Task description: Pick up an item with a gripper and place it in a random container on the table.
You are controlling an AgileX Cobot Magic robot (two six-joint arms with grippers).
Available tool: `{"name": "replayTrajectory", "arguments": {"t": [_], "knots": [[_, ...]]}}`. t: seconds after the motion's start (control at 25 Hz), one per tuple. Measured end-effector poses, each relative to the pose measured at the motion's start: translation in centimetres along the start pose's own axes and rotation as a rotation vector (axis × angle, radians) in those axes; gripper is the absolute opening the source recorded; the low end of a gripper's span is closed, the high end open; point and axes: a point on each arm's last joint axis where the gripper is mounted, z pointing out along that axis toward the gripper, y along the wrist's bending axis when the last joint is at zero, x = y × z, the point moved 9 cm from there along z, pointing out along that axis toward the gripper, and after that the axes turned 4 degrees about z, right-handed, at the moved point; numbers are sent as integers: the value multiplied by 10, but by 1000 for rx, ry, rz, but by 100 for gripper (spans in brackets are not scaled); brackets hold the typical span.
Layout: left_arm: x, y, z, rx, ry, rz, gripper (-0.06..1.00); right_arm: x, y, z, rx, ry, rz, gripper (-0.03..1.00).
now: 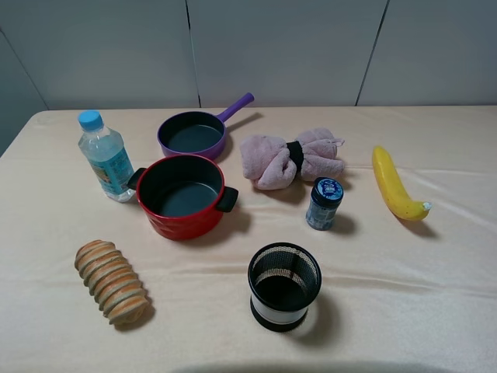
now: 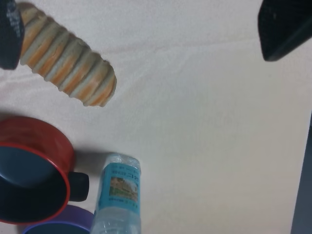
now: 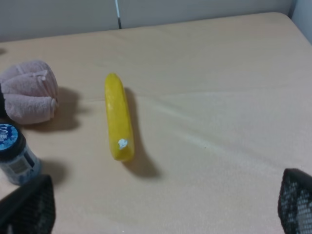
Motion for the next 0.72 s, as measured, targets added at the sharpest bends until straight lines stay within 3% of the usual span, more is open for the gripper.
{"name": "replayTrajectory", "arguments": {"t": [0.72], "knots": [[0, 0, 0, 0, 0, 0, 97, 0, 0, 0, -1, 0, 1, 69]]}}
